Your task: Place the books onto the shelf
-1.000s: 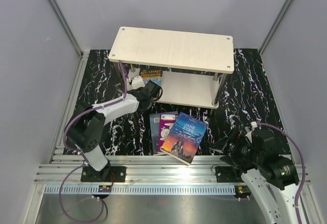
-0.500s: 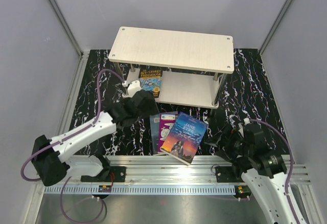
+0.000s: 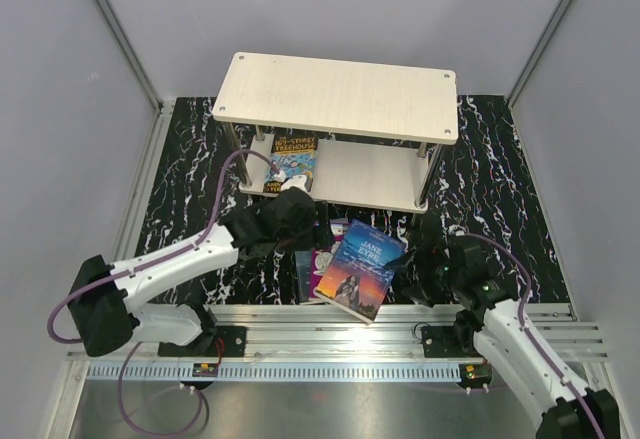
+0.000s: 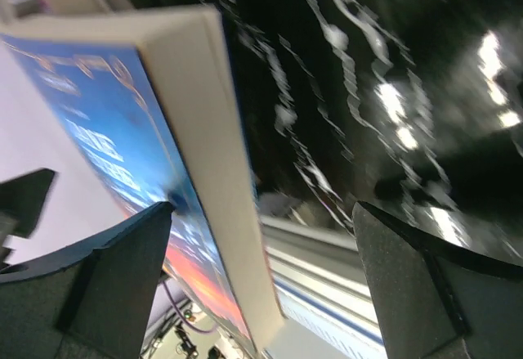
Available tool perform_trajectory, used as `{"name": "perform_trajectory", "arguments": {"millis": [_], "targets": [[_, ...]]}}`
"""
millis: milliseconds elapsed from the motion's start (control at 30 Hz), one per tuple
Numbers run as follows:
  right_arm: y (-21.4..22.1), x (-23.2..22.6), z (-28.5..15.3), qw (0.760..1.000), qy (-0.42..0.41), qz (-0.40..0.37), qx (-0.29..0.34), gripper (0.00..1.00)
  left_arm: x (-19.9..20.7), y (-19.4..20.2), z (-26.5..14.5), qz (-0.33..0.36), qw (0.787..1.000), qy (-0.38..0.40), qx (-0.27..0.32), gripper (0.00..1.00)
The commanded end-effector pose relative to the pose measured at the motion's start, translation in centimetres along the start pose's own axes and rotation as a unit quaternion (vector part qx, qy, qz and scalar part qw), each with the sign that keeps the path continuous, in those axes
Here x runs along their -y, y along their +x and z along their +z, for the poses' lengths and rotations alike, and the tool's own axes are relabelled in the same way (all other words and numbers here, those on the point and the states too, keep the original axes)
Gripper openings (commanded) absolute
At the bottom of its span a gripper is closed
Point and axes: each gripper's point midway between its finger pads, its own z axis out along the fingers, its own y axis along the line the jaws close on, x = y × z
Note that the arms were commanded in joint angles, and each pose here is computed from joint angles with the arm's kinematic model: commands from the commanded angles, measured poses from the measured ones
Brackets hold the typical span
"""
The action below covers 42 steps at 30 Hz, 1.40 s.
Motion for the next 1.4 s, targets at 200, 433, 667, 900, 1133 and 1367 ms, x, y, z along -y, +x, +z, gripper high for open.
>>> {"name": "perform_trajectory", "arguments": {"millis": [200,433,667,900,1133,1367], "targets": [[-2.6,-5.7,2.3,0.995,-0.090,-0.029,0.012,1.00,4.6,1.6,2.3,0.020,0.997,0.055,-0.043,0.79],[-2.9,-7.0,2.5,0.994,-0.098,-0.049,0.005,0.85,6.1,3.8,3.3,0.020,0.995,0.069,-0.068,0.79],[-2.7,-8.5,0.7,0.991,-0.118,-0.057,0.013,0.54,7.0,4.9,3.9,0.029,0.993,0.075,-0.084,0.78],[-1.9,-9.3,-1.9,0.989,-0.125,-0.076,0.020,0.16,7.8,4.8,4.1,0.030,0.992,0.083,-0.085,0.78],[-1.1,-10.7,-4.0,0.985,-0.150,-0.083,0.020,0.00,9.9,2.1,1.0,0.041,0.990,0.127,-0.048,0.79],[-0.5,-14.4,-8.1,0.975,-0.193,-0.101,0.032,0.00,10.2,-1.4,-5.7,0.035,0.976,0.215,0.023,0.91]]}}
